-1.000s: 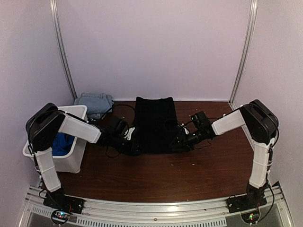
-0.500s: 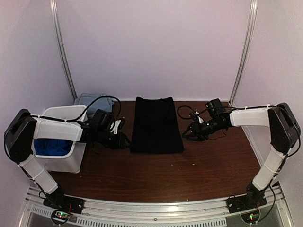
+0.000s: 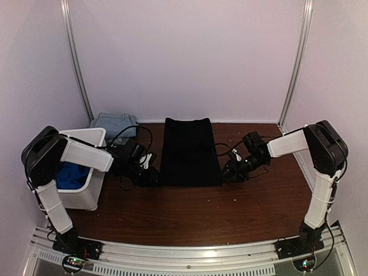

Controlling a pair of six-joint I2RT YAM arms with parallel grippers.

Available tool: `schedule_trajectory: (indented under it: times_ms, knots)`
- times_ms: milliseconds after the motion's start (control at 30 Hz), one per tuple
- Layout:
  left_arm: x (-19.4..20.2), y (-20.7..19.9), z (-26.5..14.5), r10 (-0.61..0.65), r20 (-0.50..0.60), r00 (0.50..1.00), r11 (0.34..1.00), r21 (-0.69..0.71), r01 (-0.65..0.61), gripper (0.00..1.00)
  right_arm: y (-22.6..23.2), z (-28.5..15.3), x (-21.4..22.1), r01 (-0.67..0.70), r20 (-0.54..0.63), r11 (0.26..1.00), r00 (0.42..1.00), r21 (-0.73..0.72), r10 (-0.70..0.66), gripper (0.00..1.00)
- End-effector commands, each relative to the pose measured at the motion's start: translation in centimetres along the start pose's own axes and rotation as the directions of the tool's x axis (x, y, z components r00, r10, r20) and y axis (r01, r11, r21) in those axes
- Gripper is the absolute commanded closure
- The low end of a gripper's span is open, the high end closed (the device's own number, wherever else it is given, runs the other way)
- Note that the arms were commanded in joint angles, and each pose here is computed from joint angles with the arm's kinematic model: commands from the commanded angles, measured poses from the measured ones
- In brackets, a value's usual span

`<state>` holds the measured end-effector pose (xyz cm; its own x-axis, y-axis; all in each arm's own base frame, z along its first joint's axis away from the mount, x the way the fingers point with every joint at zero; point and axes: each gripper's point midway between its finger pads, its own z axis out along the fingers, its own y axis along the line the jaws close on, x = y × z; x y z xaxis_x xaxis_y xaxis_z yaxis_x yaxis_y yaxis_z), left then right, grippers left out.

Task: Fold and stack the mixed laundry pile
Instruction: Pick up the 2/3-rectangle-folded T-shirt from the center of the board.

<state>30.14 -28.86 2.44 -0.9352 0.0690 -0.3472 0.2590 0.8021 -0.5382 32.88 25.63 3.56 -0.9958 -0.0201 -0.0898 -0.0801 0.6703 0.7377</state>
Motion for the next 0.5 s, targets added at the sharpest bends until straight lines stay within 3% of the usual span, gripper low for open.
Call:
schedule_trajectory:
  times_ms: [0,167,300,333,467]
  knots:
    - [-1.7,-1.4,0.7,-0.006,0.045,0.999,0.998,0.066,0.003,0.68,-0.8,1.6,0.2,0.0,-0.016,1.0,1.0,0.008,0.0,0.59]
    - [-1.7,-1.4,1.3,0.005,0.036,0.999,0.997,0.074,-0.008,0.79,-1.0,1.9,0.6,-0.01,-0.023,1.0,1.0,0.005,0.011,0.72]
    - [-1.6,-1.7,1.1,0.008,0.038,0.999,0.996,0.09,-0.012,0.99,-0.8,1.7,0.6,-0.01,-0.023,1.0,1.0,0.004,0.01,0.96]
    - [-1.4,-1.9,0.9,0.013,0.036,0.999,0.995,0.096,-0.016,1.0,-0.6,1.4,0.7,-0.008,-0.021,1.0,1.0,0.01,0.008,1.0]
    - [0.7,-2.9,-0.6,0.031,0.017,0.999,0.994,0.105,-0.033,1.0,-0.5,0.5,2.7,-0.017,-0.034,0.999,0.999,0.035,0.018,1.0]
